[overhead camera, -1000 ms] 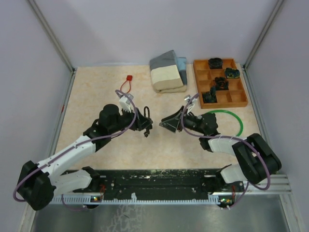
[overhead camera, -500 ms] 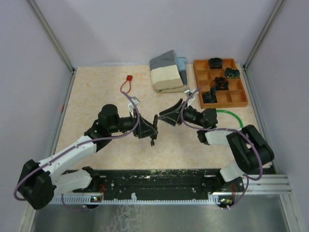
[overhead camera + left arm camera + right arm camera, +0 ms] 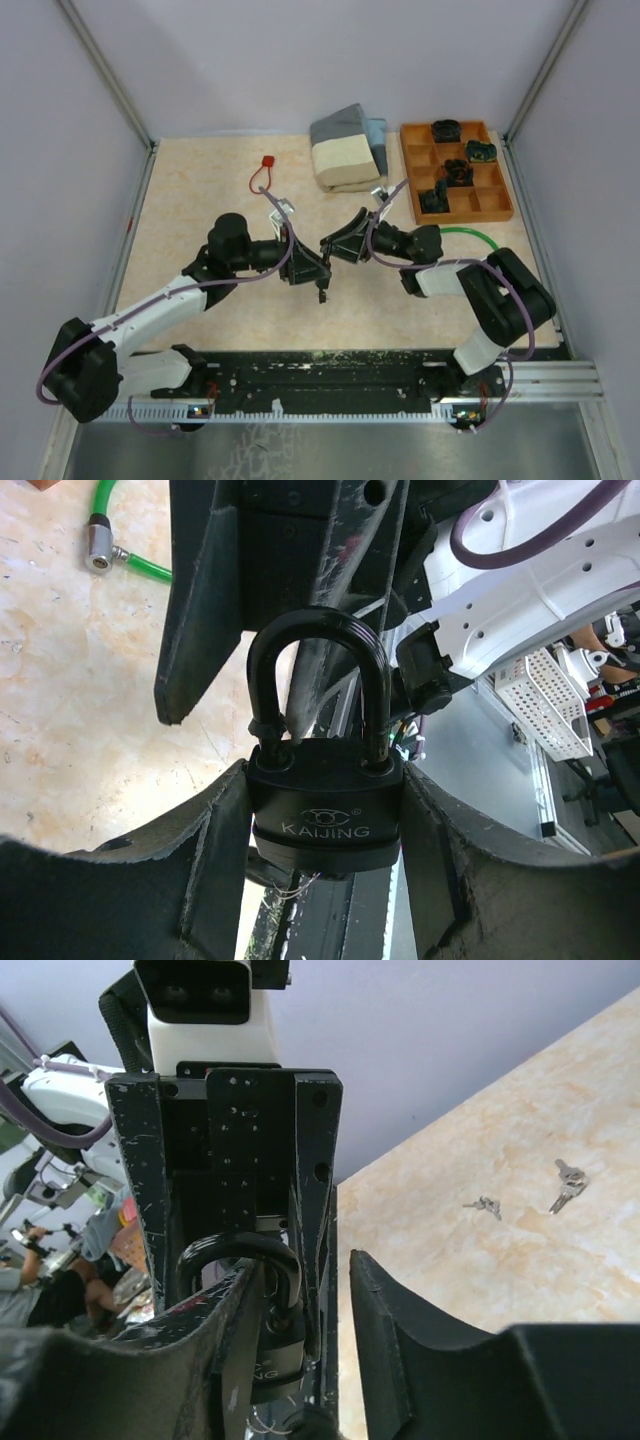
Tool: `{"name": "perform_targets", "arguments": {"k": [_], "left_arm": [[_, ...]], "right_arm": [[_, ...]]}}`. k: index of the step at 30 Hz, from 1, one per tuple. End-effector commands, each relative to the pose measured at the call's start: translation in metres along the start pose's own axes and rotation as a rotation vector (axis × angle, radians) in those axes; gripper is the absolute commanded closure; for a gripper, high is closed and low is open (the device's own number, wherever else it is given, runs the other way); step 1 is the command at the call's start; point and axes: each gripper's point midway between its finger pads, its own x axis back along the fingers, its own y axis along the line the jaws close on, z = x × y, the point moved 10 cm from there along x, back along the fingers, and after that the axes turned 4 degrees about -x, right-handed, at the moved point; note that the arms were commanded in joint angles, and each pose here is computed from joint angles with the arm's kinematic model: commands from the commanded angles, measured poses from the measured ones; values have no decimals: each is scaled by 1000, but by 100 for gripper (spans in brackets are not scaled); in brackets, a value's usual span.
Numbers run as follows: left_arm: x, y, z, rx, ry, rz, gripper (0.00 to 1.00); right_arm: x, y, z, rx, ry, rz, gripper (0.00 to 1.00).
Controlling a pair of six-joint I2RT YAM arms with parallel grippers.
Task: Unlock with the key
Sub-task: Unlock the lock.
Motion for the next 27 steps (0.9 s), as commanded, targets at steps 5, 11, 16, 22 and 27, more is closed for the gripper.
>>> {"name": "perform_targets", "arguments": {"k": [5,11,16,22,27], "left_arm": [[2,-6,-20,-92,-67,-51,100],[7,20,-11,-62,-2,-361,100],[6,30,-3,-33,15,-418,100],[0,51,0,-2,35,-596,100],[-18,60,8,-21,99,-708,100]], "right_arm": [[-7,5,-8,83,-9,-45,91],[1,-8,-6,96,19,175,100],[11,-16,-5,142,72,379,100],[17,-21,-2,108,109,547,100],[11,-24,0,84,155,636,96]]}}
